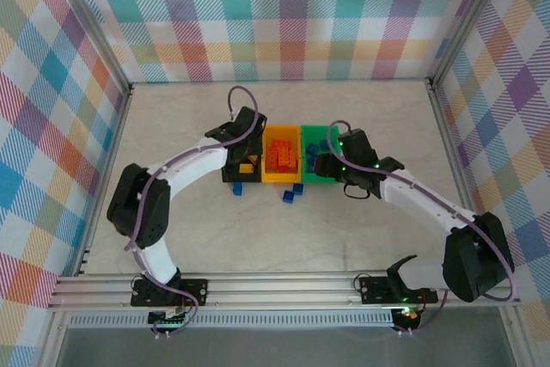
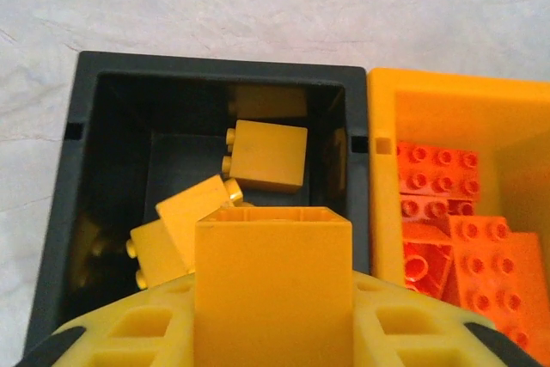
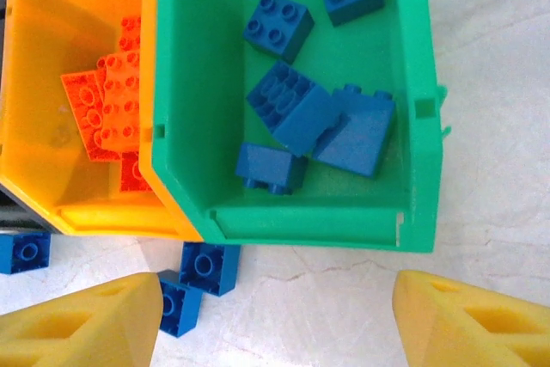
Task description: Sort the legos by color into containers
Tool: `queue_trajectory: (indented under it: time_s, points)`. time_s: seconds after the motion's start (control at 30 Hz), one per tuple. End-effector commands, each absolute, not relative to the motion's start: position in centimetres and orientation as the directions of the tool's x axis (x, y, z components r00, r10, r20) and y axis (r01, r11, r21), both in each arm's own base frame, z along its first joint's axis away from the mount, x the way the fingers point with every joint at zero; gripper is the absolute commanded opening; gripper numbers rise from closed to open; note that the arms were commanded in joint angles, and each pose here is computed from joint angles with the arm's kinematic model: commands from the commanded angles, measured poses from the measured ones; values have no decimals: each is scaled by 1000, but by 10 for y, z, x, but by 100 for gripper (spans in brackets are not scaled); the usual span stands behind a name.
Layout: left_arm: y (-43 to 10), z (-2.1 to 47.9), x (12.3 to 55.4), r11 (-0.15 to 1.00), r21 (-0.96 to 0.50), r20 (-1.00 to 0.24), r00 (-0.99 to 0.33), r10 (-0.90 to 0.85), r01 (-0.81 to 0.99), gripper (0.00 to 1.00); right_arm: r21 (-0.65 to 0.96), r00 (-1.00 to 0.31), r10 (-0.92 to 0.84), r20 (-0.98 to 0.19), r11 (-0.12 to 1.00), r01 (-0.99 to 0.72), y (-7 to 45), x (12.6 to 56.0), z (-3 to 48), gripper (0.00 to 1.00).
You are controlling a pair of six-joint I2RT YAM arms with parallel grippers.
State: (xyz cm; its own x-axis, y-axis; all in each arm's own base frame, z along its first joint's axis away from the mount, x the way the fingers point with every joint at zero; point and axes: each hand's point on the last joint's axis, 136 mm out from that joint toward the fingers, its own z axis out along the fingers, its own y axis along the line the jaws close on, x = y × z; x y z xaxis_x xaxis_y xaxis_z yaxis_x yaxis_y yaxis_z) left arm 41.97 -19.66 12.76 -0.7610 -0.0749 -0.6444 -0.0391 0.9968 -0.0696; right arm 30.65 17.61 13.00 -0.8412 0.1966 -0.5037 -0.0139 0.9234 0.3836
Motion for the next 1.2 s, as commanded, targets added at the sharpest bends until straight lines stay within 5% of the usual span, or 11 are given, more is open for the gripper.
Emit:
queue_trajectory:
  time_s: [0.0, 0.3, 0.53, 0.9, 1.17]
  points:
    - [-194, 141, 435, 996, -78, -646, -758, -89, -51, 48, 437, -863, 204, -462, 899, -21, 184, 289, 127, 72]
    - [-213, 210, 421, 957, -289, -697, -688, -203, 10, 99, 434, -895, 158, -417, 900, -43, 218, 256, 99, 73]
    - [-194, 233, 350, 920, -390, -715, -644, -272, 44, 100, 384, -910, 101, -402, 921, -68, 265, 251, 77, 74]
    - [-117, 182, 267, 925, -362, -694, -630, -350, -115, 100, 187, -907, 89, -412, 982, 11, 284, 279, 38, 72]
    - [-104, 164, 251, 915, -372, -673, -634, -381, -155, 100, 139, -921, 59, -385, 990, 5, 287, 281, 20, 52]
